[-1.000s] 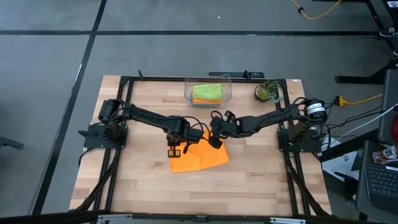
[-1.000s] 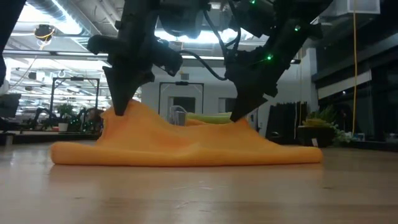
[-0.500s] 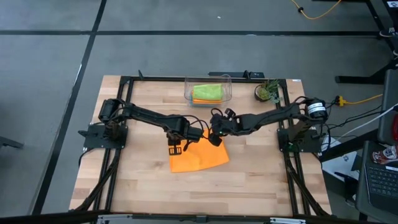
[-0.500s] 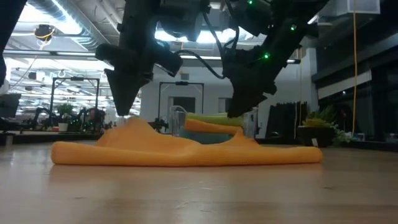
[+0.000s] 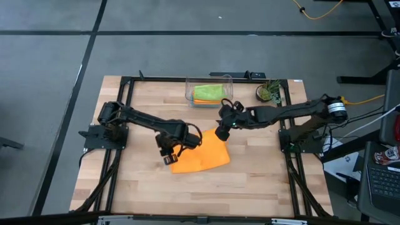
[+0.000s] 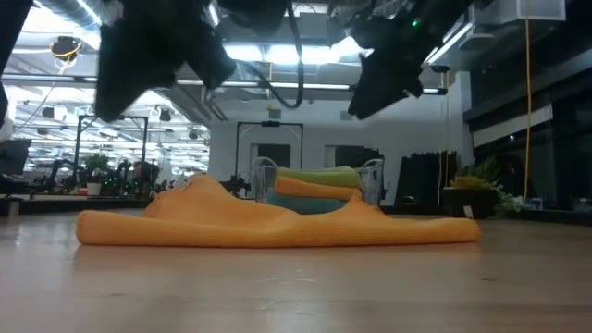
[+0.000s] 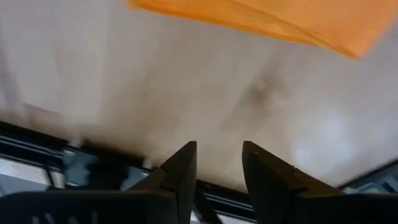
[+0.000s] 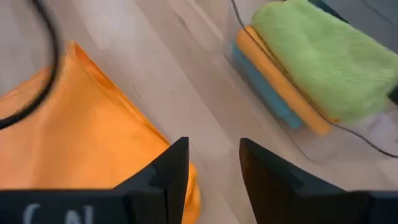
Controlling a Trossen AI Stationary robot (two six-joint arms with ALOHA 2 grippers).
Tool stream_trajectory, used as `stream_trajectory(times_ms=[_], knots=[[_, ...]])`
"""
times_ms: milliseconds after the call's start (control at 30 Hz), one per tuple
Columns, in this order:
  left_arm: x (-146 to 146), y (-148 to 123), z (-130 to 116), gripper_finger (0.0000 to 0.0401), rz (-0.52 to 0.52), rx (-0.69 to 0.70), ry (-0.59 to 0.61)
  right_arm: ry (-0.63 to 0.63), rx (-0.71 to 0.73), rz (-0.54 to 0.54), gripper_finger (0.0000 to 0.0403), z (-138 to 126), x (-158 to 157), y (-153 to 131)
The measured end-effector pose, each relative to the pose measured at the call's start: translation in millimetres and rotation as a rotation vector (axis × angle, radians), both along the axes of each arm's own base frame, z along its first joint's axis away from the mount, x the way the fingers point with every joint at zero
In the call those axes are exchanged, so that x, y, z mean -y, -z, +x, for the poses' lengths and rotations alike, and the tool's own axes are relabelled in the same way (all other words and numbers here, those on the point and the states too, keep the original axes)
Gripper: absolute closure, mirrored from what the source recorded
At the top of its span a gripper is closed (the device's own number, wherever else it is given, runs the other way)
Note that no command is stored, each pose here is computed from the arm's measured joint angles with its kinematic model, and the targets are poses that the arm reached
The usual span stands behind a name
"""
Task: Fold microfiber towels
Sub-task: Fold the orange microfiber cloth
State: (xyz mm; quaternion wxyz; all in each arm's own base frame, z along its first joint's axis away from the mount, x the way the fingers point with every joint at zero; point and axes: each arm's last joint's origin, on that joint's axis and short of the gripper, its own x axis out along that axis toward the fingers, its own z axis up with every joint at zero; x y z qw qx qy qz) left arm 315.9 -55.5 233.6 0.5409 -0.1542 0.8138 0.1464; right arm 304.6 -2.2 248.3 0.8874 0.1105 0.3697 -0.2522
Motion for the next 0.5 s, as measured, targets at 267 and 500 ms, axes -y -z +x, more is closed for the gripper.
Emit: stream_trajectory(times_ms=[267, 500], knots=[[42, -24, 2, 0.0281, -0.031, 0.095, 0.069, 0.014, 0.085, 0.020, 0.0258, -22, 1, -29], [63, -57, 1, 0.0281, -0.044, 0.256, 0.237, 0.015, 0.129, 0.025, 0.0258, -28, 1, -39]])
